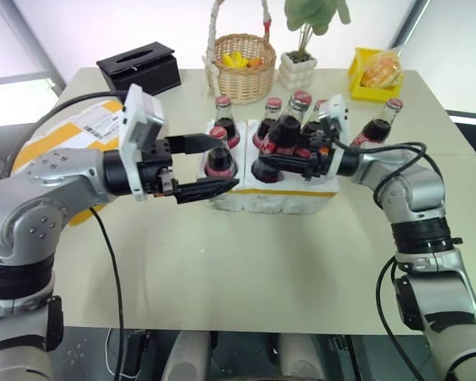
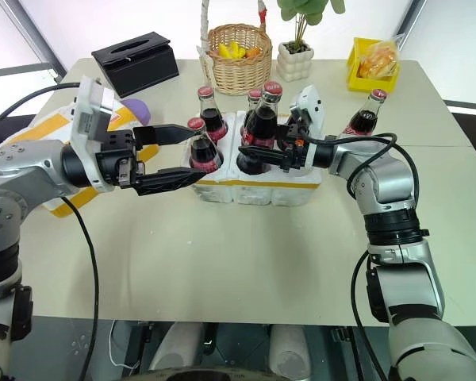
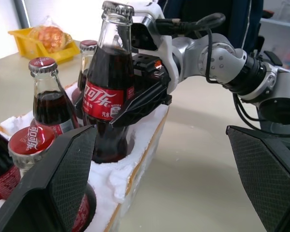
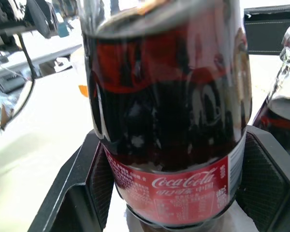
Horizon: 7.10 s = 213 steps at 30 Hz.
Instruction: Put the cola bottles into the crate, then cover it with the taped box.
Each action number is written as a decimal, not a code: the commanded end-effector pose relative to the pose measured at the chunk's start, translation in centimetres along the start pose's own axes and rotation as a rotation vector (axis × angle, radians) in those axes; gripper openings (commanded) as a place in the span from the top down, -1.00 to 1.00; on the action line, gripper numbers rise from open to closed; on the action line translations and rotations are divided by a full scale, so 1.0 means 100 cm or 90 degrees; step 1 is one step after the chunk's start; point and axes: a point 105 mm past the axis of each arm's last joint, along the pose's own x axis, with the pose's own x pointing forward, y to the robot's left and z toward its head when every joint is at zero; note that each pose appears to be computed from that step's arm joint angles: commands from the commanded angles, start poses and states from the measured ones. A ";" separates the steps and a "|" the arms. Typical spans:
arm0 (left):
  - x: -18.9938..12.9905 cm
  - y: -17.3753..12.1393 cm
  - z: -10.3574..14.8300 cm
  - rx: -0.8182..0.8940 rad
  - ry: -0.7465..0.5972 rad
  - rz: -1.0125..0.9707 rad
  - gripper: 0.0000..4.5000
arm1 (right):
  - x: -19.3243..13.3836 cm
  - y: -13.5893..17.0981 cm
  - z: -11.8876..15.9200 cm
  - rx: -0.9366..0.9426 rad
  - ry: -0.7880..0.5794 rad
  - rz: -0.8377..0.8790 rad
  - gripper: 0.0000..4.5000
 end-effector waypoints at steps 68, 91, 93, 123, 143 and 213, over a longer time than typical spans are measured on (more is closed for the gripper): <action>0.016 -0.010 0.013 0.037 -0.033 -0.074 -1.00 | -0.142 -0.110 -0.036 0.016 0.045 -0.505 -0.98; 0.012 -0.009 0.012 0.037 -0.027 -0.060 -1.00 | -0.135 -0.125 -0.023 0.021 0.001 -0.519 -0.18; 0.012 -0.009 0.012 0.037 -0.027 -0.060 -1.00 | -0.138 -0.123 -0.010 0.006 -0.010 -0.509 -0.18; 0.011 -0.006 0.012 0.044 -0.030 -0.047 -1.00 | -0.088 -0.009 0.062 -0.021 -0.057 -0.082 -0.18; 0.011 -0.006 0.014 0.045 -0.029 -0.047 -1.00 | -0.059 -0.007 0.010 -0.124 0.104 -0.061 -0.18; -0.312 0.063 -0.143 0.485 0.791 0.695 -1.00 | -0.117 0.014 0.096 -0.113 -0.022 0.063 -0.97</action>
